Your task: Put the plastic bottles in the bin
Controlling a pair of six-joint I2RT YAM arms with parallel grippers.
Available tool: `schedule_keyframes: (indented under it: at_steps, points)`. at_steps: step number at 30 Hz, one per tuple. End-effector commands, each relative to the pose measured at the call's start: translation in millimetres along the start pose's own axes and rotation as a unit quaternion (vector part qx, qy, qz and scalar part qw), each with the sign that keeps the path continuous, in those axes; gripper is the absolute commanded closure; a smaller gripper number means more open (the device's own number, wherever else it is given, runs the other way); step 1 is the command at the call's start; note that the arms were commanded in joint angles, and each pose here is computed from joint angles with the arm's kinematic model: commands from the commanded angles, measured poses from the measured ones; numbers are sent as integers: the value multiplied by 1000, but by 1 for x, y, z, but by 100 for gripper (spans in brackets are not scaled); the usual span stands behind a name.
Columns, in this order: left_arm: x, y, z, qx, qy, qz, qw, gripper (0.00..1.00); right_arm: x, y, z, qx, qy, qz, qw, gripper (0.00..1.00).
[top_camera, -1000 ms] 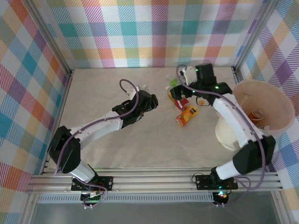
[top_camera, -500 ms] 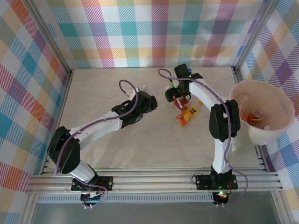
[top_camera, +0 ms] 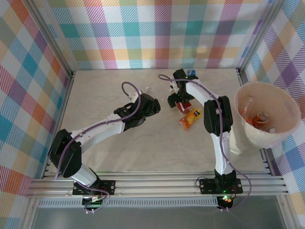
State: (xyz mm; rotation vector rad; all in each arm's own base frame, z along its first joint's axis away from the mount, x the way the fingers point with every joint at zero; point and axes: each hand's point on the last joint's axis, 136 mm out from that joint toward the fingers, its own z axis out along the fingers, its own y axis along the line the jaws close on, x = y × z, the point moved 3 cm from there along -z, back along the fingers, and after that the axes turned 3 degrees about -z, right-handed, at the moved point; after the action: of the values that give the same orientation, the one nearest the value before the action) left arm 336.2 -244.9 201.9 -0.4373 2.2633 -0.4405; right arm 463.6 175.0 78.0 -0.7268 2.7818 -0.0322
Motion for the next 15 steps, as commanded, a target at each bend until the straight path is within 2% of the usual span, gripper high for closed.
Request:
schedule_keyframes:
  at_steps: [1, 5, 8, 11, 15]
  points:
    - [0, 1, -1, 4, 6, -2, 1000, 0, 3, 5, 4, -19, 15, -9, 1000, 6]
    - [2, -5, 0, 16, 12, 4, 1000, 0, 5, 3, 13, -12, 24, -6, 1000, 9]
    - [2, -8, 1, 22, 15, 4, 1000, 0, 3, 2, 13, -7, 18, 2, 1000, 18]
    - [3, -10, 2, 28, 20, 7, 999, 0, -3, 1, 3, -5, 0, 7, 1000, 25]
    - [1, -26, 1, 70, 21, 11, 997, 0, -10, -2, -26, 1, -37, 9, 999, 31]
